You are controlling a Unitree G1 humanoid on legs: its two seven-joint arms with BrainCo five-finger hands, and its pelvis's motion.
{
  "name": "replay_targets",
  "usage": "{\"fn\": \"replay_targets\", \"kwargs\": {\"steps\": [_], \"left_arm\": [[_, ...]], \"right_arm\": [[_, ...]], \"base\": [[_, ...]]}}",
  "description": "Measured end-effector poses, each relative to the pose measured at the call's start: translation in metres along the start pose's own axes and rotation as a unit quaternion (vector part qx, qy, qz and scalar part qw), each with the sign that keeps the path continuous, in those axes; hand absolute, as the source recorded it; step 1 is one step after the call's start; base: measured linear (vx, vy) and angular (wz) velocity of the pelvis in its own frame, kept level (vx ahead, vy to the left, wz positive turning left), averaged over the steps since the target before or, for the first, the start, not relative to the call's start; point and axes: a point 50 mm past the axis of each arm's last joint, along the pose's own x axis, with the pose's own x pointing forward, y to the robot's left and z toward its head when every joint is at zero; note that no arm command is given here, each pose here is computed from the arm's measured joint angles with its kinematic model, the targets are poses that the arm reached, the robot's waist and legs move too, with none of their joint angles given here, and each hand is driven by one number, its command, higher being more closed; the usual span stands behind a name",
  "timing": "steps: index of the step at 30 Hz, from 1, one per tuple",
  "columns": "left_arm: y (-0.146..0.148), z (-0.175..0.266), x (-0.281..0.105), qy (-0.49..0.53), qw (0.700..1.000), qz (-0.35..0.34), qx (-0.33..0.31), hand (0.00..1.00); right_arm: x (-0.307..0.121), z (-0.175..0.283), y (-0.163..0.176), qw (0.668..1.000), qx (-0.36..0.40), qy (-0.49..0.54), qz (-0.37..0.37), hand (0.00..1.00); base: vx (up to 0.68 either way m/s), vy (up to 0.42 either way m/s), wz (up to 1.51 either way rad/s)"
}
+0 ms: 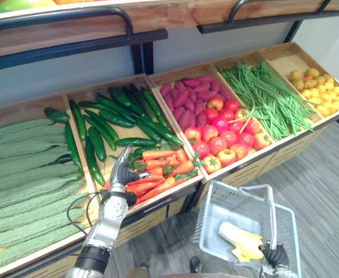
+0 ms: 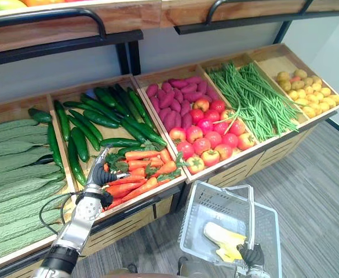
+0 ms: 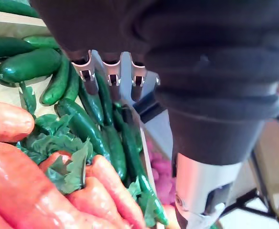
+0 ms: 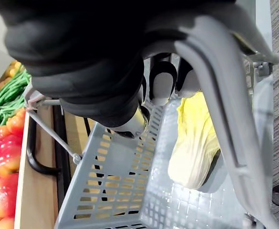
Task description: Pick vegetable in the basket
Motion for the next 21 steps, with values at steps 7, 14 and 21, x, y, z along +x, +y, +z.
{"fn": "replay_targets", "kwargs": {"steps": [7,14,21], "left_arm": [[0.015,0.014,0.024,-0.024,0.998,0.015,0.06,0.0],[0.009,0.023,0.028,-0.041,0.996,0.018,0.083,1.0],[0.006,0.023,0.033,-0.036,0.996,0.013,0.085,1.0]], "right_arm": [[0.004,0.021,0.002,0.999,-0.006,-0.045,0.01,1.0],[0.007,0.028,0.002,0.998,-0.001,-0.062,0.002,1.0],[0.009,0.033,-0.004,0.998,-0.007,-0.07,-0.007,1.0]], "base": [[-0.05,-0.003,-0.08],[-0.02,0.003,-0.02],[0.0,0.0,-0.01]]}}
